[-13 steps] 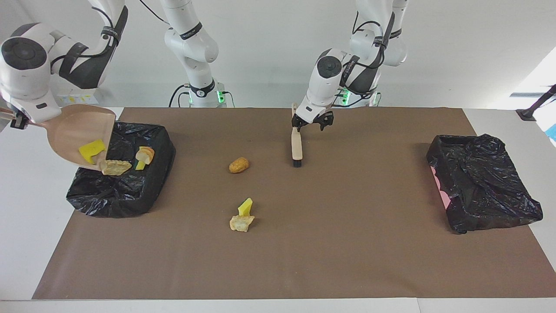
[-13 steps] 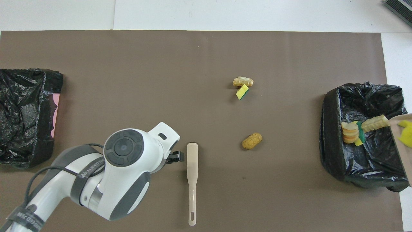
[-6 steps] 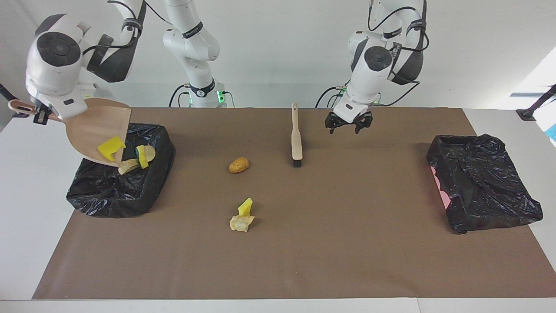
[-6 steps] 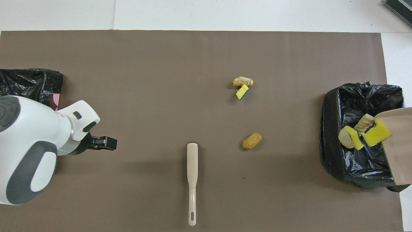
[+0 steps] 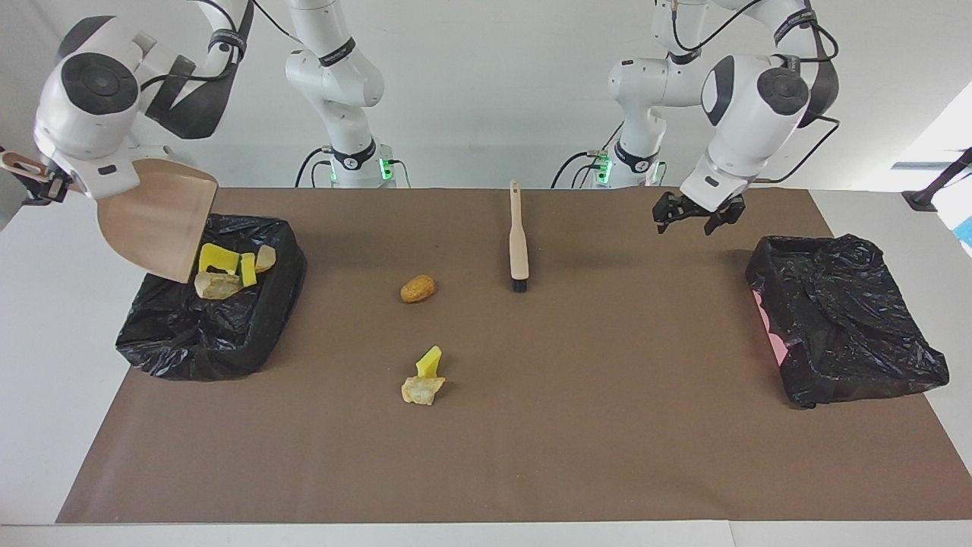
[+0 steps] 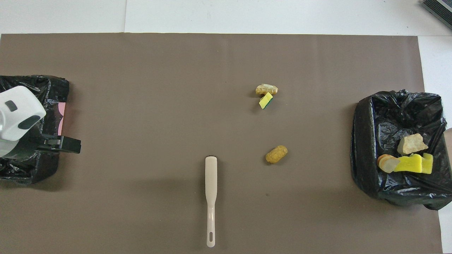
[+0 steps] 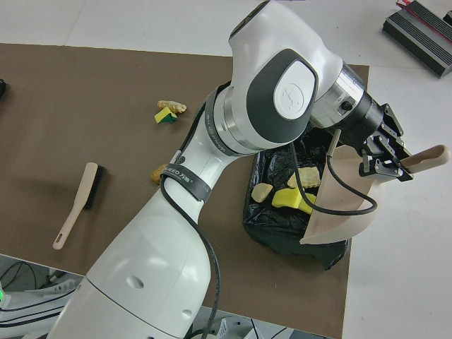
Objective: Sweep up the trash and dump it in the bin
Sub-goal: 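Tip the dustpan into the bag while the left gripper sets down the brush, then bring the empty dustpan back to the table center with the right gripper, then release the dustpan and withdraw the right gripper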
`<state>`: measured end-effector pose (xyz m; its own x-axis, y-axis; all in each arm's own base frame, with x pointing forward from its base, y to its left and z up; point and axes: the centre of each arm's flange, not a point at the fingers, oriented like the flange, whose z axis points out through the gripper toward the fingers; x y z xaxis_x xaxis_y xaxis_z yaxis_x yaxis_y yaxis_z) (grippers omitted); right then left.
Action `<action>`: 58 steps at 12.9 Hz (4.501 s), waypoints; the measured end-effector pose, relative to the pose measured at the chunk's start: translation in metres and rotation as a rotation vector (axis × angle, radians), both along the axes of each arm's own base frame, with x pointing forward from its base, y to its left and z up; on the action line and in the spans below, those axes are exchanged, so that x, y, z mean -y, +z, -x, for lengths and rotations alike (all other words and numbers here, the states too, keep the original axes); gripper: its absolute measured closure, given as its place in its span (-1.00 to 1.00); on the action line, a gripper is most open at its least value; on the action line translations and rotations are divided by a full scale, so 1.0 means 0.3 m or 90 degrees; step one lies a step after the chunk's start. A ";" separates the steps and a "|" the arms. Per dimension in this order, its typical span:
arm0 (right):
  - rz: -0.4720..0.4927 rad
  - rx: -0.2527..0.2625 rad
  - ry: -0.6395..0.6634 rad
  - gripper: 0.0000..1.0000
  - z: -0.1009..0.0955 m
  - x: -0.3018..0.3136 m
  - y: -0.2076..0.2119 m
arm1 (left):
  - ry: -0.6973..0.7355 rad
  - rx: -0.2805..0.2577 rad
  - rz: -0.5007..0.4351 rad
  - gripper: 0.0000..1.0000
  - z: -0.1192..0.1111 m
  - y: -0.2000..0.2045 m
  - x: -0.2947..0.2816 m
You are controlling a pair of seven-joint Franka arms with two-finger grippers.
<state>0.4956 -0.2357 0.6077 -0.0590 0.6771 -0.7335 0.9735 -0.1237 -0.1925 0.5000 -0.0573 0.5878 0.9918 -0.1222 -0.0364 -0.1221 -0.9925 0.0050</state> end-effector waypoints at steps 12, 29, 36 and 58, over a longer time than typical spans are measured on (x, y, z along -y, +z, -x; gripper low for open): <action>-0.258 0.232 -0.157 0.37 -0.182 -0.576 -0.231 | -0.006 0.027 0.003 -1.00 -0.011 0.183 -0.028; -0.259 0.523 -0.815 0.37 -0.299 -1.595 -0.603 | -0.015 0.016 0.003 -1.00 -0.007 0.178 -0.053; -0.288 0.506 -0.871 0.37 -0.401 -2.004 -0.758 | -0.016 0.016 0.003 -1.00 -0.007 0.178 -0.053; -0.198 0.434 -0.966 -1.00 -0.036 -2.211 -0.768 | -0.022 -0.020 0.000 -1.00 0.016 0.164 -0.045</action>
<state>0.5063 0.4276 0.3774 0.9801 -0.0644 -0.1875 -0.0679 -0.9976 -0.0126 0.4953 -0.0439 0.6369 0.9853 -0.1569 -0.0674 -0.1566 -0.9876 0.0093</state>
